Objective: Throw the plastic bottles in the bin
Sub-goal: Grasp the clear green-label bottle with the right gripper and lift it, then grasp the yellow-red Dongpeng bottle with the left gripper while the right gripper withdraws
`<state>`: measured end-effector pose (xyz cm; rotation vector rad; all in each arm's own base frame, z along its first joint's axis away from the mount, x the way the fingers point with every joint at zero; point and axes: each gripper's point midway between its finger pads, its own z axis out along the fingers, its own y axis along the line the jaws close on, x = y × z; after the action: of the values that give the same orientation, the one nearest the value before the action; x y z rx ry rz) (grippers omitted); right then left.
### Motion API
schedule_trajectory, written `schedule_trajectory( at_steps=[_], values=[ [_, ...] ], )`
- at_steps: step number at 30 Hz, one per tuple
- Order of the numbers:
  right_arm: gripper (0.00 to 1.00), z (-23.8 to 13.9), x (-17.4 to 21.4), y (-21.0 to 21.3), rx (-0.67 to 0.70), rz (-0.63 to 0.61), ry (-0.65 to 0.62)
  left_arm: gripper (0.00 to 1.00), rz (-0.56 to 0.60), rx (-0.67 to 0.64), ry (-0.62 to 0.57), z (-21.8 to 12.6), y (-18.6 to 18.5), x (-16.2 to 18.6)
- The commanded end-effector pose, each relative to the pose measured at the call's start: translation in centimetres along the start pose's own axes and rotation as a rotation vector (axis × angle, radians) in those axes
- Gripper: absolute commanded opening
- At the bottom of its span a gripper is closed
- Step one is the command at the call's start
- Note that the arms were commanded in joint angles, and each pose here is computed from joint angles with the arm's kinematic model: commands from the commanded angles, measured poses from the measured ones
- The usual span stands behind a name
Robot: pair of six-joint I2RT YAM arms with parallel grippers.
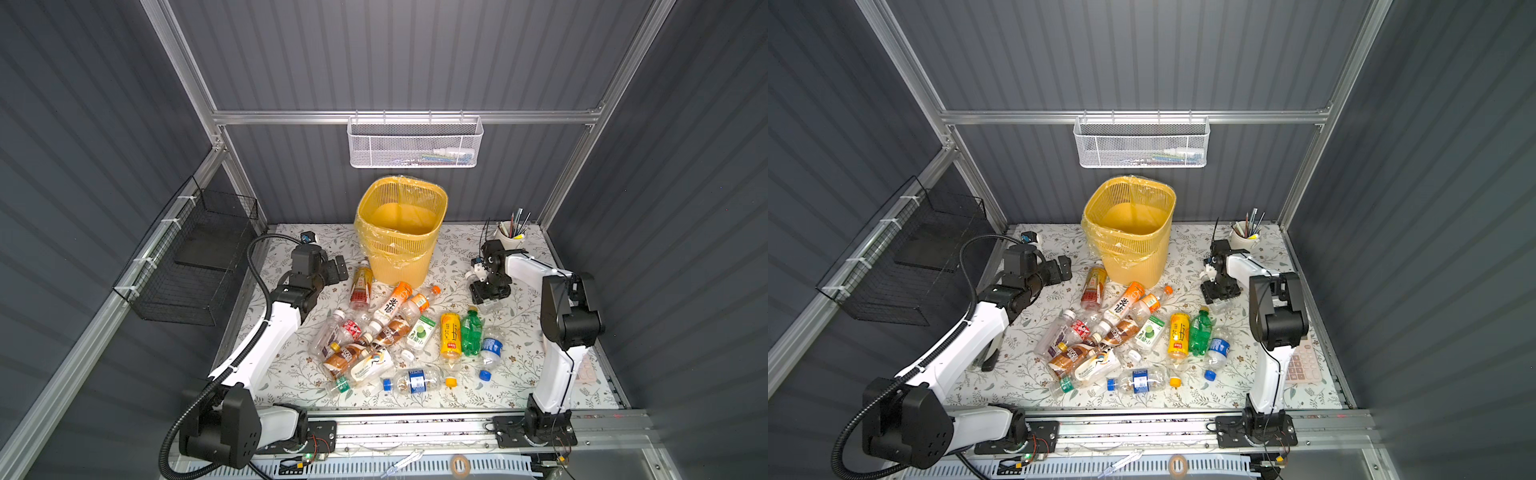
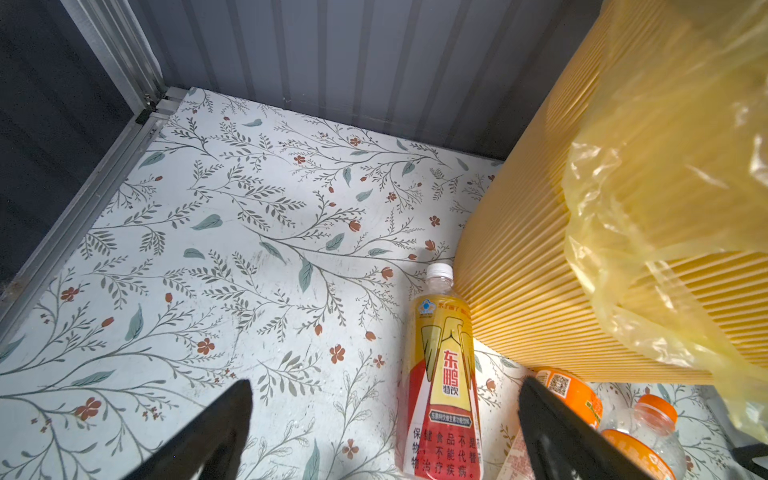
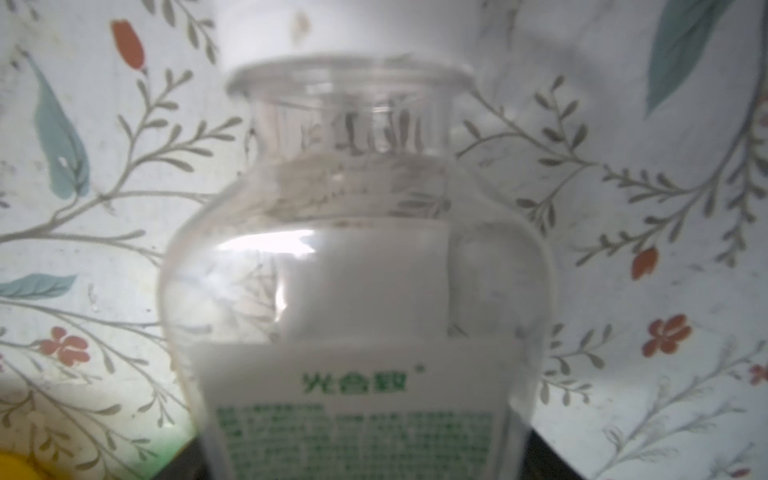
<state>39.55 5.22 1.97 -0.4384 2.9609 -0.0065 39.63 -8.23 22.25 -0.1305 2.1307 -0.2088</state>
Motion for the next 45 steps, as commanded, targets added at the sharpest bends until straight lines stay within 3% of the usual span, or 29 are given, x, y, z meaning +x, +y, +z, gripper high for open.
schedule_trajectory(
  at_steps=[1, 8, 11, 16, 20, 22, 25, 28, 32, 34, 35, 37, 45],
  values=[
    [0.63, -1.8, -1.0, -0.1, -0.002, 0.012, -0.046, 1.0, -0.005, 0.008, 0.006, -0.1, -0.2, -0.1],
    [0.58, -9.0, -3.8, -0.9, 0.041, 0.057, -0.308, 1.0, -0.001, -0.009, 0.016, 0.2, 0.1, 0.4],
    [0.57, -14.4, -5.2, -0.9, 0.012, 0.098, -0.521, 1.0, 0.006, -0.034, 0.028, 0.5, 0.6, 0.9],
    [0.6, -27.1, -6.4, -0.5, -0.02, 0.119, -1.01, 1.0, 0.034, -0.067, 0.065, 1.2, 1.4, 2.5],
    [0.6, -35.0, -6.4, 0.4, -0.108, 0.148, -1.253, 1.0, 0.051, -0.061, 0.102, 1.7, 1.4, 3.4],
    [0.61, -38.2, -7.1, 1.8, -0.225, 0.133, -1.336, 1.0, 0.053, -0.04, 0.122, 2.1, 1.0, 3.9],
    [0.61, -41.1, -8.8, 5.7, -0.413, 0.053, -1.368, 1.0, 0.045, -0.001, 0.147, 2.5, 0.3, 4.5],
    [0.62, -41.5, -11.6, 10.2, -0.485, -0.058, -1.326, 1.0, 0.039, 0.022, 0.171, 2.9, -0.1, 5.1],
    [0.64, -38.7, -15.9, 15.5, -0.565, -0.156, -1.179, 1.0, 0.032, 0.026, 0.189, 3.4, -0.2, 5.7],
    [0.69, -36.5, -17.9, 17.4, -0.541, -0.202, -1.066, 1.0, 0.03, 0.022, 0.204, 3.7, -0.2, 5.9],
    [0.73, -35.5, -18.6, 17.4, -0.511, -0.196, -1.02, 1.0, 0.029, 0.018, 0.21, 3.8, -0.2, 5.9],
    [0.98, -34.8, -19.8, 16.5, -0.449, -0.162, -0.991, 1.0, 0.029, 0.011, 0.213, 3.9, -0.1, 5.8],
    [0.99, -38.5, -17.7, 12.5, -0.282, -0.075, -1.163, 1.0, 0.158, -0.02, 0.192, 3.2, -2.1, 5.6]
  ],
)
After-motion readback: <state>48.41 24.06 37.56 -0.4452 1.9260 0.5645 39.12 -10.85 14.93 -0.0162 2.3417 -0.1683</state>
